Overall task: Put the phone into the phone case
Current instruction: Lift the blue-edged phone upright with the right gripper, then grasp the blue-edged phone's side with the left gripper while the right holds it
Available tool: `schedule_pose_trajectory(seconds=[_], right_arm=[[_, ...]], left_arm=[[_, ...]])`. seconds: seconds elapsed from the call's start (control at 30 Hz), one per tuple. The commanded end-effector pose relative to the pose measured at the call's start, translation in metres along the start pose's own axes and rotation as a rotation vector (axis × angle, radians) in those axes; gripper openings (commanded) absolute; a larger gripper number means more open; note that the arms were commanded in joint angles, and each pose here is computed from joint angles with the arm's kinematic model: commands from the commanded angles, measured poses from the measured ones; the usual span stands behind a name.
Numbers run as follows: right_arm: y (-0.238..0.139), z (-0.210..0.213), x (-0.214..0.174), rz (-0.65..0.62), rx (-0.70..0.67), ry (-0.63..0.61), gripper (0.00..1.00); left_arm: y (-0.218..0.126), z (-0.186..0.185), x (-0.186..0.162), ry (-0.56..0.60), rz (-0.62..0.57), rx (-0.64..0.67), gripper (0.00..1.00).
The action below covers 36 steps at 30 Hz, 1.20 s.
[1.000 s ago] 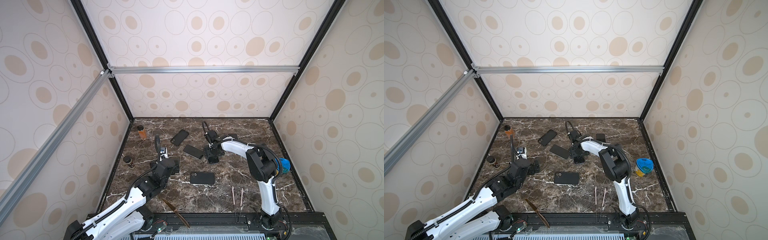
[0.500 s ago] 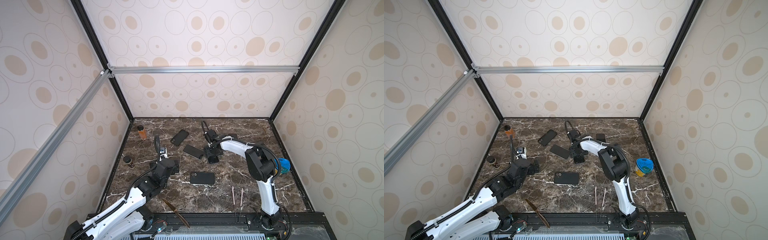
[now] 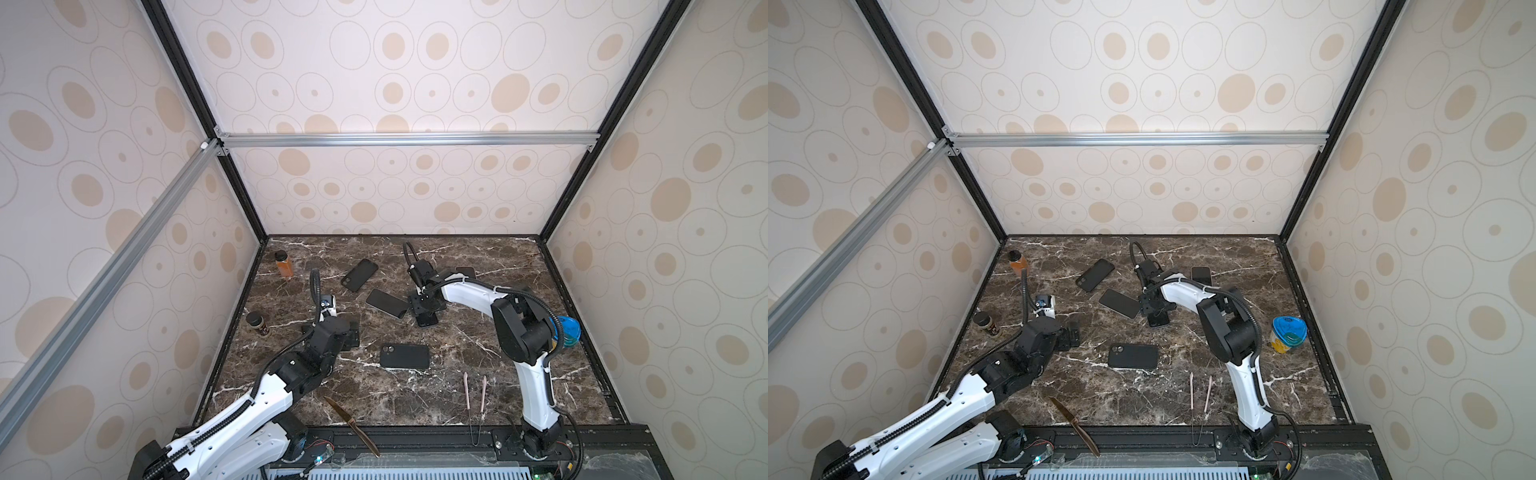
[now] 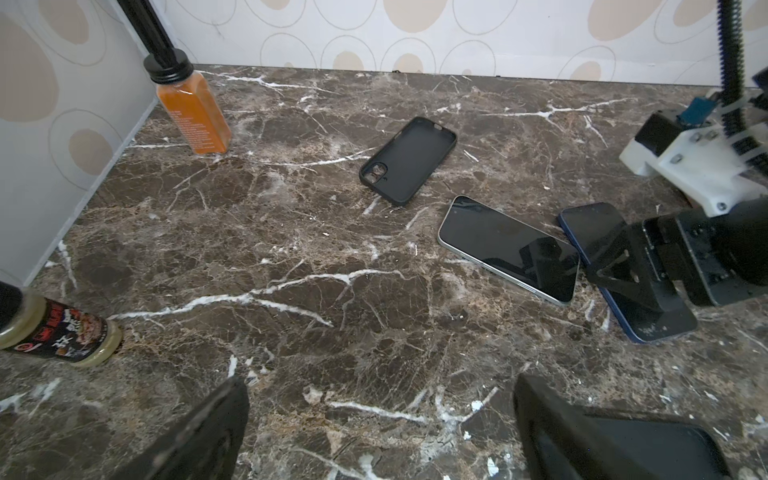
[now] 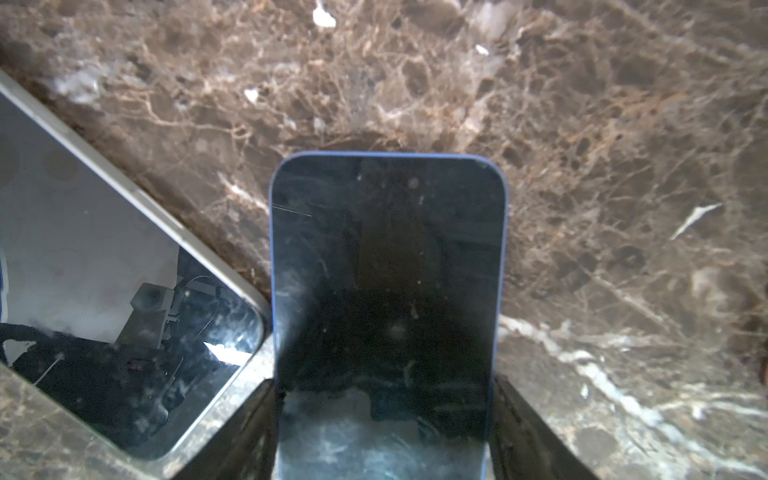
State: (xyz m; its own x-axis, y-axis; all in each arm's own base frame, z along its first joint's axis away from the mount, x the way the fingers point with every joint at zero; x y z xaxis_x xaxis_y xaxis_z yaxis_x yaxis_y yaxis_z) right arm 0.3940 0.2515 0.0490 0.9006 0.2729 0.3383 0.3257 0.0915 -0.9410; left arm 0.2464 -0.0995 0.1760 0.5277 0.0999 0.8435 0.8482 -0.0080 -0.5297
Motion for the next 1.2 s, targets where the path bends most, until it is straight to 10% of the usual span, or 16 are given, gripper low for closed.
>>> schedule_pose_trajectory(seconds=[0.0,0.5,1.17], right_arm=[[-0.001,-0.008,-0.019,0.054,-0.045,-0.049,0.28],[-0.051,0.004,-0.009,-0.046,0.089,-0.103,0.03],[-0.137,0.016,-0.030,-0.312,0.256,-0.287,0.03]], left_arm=[[0.000,-0.008,0.006,-0.003,0.019,-0.037,1.00],[0.004,-0.035,0.006,0.013,0.106,-0.158,1.00],[-0.006,-0.082,0.028,-0.056,0.149,-0.491,1.00]])
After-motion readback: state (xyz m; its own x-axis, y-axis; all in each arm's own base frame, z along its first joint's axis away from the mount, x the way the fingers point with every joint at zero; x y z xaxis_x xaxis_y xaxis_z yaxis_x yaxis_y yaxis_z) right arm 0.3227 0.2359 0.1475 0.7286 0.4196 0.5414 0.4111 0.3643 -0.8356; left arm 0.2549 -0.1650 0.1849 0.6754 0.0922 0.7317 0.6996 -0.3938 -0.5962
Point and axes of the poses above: each gripper's point midway between its finger pads, its own y axis out along the fingers, its own z axis along the line the jaws close on, x = y × z, the point moved 3 cm from there along -y, back along the fingers, and after that the axes turned 2 degrees about -y, right-handed, at the moved point
